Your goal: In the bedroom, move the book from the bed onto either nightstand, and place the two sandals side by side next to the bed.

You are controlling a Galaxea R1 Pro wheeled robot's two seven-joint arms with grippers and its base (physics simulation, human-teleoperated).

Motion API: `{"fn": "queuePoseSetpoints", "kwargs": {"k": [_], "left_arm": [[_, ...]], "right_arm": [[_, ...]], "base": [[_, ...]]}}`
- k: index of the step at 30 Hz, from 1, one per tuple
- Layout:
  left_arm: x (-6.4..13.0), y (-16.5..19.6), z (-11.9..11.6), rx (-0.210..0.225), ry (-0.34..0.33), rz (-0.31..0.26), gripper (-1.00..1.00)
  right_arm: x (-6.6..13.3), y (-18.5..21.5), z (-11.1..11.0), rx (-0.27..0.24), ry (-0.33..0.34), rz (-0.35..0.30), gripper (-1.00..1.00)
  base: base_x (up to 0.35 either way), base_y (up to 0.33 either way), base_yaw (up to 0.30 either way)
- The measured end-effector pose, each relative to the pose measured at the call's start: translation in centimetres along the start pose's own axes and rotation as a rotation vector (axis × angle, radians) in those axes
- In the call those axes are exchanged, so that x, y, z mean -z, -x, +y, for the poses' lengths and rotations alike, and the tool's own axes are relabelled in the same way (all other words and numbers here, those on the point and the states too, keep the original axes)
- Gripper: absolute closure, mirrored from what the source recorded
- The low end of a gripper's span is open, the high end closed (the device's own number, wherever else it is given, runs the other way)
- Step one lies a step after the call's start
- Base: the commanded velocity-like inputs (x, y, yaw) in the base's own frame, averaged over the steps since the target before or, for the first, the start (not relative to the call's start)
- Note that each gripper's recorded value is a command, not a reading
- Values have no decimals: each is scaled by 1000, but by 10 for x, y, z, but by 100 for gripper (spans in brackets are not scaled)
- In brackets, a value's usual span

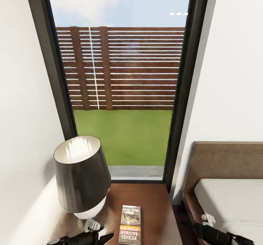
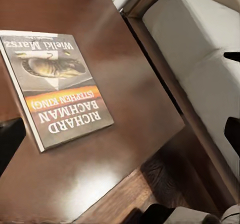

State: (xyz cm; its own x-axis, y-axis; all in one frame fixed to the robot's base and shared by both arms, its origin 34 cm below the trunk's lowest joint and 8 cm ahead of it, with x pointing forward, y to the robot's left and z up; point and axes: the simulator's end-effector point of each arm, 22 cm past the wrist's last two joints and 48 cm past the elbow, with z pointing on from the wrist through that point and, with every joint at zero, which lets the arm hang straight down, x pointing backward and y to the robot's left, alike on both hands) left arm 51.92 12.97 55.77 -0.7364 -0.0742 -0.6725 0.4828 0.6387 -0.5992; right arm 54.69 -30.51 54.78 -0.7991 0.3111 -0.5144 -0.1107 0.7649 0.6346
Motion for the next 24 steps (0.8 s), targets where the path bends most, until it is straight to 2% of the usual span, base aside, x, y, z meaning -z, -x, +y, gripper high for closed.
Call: {"fn": "queuePoseSetpoints", "kwargs": {"k": [2,5,9,15,17,18,21,22,24], "left_arm": [[1,-11,-3,10,2,6,-100],[3,-22,-8,21,-2,12,-100],[6,-41,-18,56,-10,34,-100],[13,-76,-33,114,-4,74,-100],[16,-84,-30,133,28,86,-100],[22,-102,-23,149,90,113,-100],[33,-128,-17,178,170,145,-100],[40,-145,-13,189,221,170,-100],[45,-153,-9,199,272,180,-100]], "right_arm": [[7,-22,-12,-8,-39,52,-100],[17,-38,-21,1,-73,84,-100],[33,-57,-36,-1,-127,98,-100],[46,-67,-36,10,-148,98,-100],[56,-91,-39,-9,-160,129,-100],[69,-125,-43,-33,-174,173,-100],[80,-144,-42,-53,-184,197,-100],[87,-160,-42,-64,-190,219,-100],[97,-175,-42,-81,-201,239,-100]], "base": [[0,0,0],[0,0,0],[0,0,0],[0,0,0],[0,0,0],[0,0,0],[0,0,0],[0,0,0],[0,0,0]]}}
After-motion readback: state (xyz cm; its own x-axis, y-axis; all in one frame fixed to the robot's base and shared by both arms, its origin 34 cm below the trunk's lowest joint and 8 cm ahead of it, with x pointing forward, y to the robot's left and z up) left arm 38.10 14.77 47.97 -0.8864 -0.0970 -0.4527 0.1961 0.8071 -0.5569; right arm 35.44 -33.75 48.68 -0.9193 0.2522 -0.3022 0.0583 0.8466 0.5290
